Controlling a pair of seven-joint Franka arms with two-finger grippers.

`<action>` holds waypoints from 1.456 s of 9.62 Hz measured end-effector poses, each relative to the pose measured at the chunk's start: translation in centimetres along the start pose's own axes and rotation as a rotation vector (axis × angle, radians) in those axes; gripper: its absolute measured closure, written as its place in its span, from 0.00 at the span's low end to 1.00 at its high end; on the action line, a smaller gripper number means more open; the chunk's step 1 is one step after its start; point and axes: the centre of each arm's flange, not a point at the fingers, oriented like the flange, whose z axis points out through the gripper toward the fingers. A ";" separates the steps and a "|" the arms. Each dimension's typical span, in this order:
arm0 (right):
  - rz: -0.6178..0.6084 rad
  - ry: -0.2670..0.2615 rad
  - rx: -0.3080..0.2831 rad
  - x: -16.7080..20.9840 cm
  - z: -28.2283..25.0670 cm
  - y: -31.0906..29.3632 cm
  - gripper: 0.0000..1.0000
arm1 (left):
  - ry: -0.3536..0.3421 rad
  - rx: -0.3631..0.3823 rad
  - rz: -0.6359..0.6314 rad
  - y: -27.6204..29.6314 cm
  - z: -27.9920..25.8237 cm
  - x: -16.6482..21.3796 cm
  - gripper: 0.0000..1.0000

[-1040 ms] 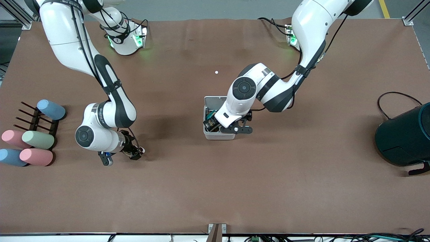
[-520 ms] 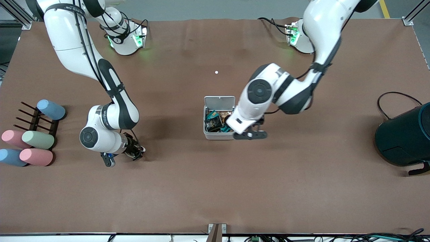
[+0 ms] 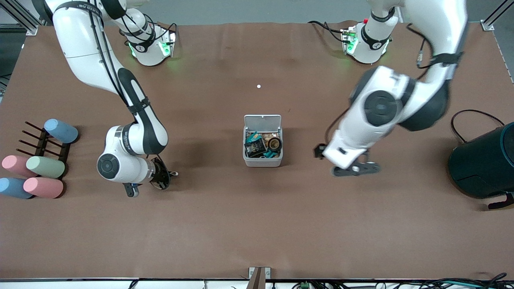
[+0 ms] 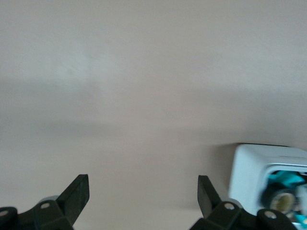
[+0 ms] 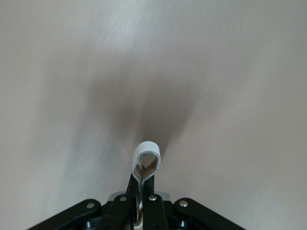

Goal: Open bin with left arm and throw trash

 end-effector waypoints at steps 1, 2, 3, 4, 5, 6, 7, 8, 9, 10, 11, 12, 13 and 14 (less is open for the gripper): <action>0.037 -0.004 0.014 -3.7 -2.9 -1.3 0.94 | -0.002 0.008 0.024 -3.4 -1.4 0.7 0.00; 0.063 -0.007 0.036 -8.8 -5.9 -2.4 0.94 | -0.006 0.017 0.045 -5.5 -3.4 0.9 0.00; 0.067 -0.009 0.044 -14.4 -7.7 -2.8 0.94 | -0.002 0.023 0.060 -6.7 -5.6 0.7 0.00; 0.062 -0.008 0.042 -20.1 -8.1 -2.5 0.94 | 0.013 0.032 0.063 -7.7 -8.4 0.1 0.00; 0.058 -0.005 0.033 -24.8 -7.6 -1.8 0.94 | 0.018 0.040 0.056 -8.9 -11.4 -1.1 0.00; 0.051 0.001 0.013 -28.5 -6.8 -0.8 0.94 | 0.019 0.031 0.051 -11.2 -14.4 -2.5 0.00; 0.043 0.005 0.002 -31.3 -6.4 0.0 0.94 | 0.027 0.020 0.053 -13.9 -17.0 -3.9 0.00; 0.035 0.007 0.002 -33.2 -6.4 0.5 0.94 | 0.035 0.019 0.049 -16.1 -18.8 -5.3 0.00; 0.025 0.007 0.001 -34.1 -6.5 0.8 0.94 | 0.034 0.024 0.040 -17.3 -19.6 -6.8 0.00; 0.015 0.007 -0.001 -34.7 -6.4 1.0 0.94 | 0.024 0.028 0.034 -17.7 -19.5 -8.1 0.00; 0.009 0.005 -0.003 -35.1 -6.3 1.2 0.94 | 0.013 0.027 0.031 -17.9 -19.1 -9.1 0.00; 0.008 0.005 -0.003 -35.2 -6.3 1.2 0.92 | 0.010 0.025 0.028 -18.2 -18.8 -9.4 0.00; 0.009 0.005 -0.001 -35.2 -6.4 1.2 0.90 | 0.025 0.021 0.022 -18.7 -18.7 -9.2 0.00; 0.010 0.005 -0.001 -35.0 -6.4 1.1 0.83 | 0.046 0.012 0.011 -19.4 -18.9 -8.8 0.00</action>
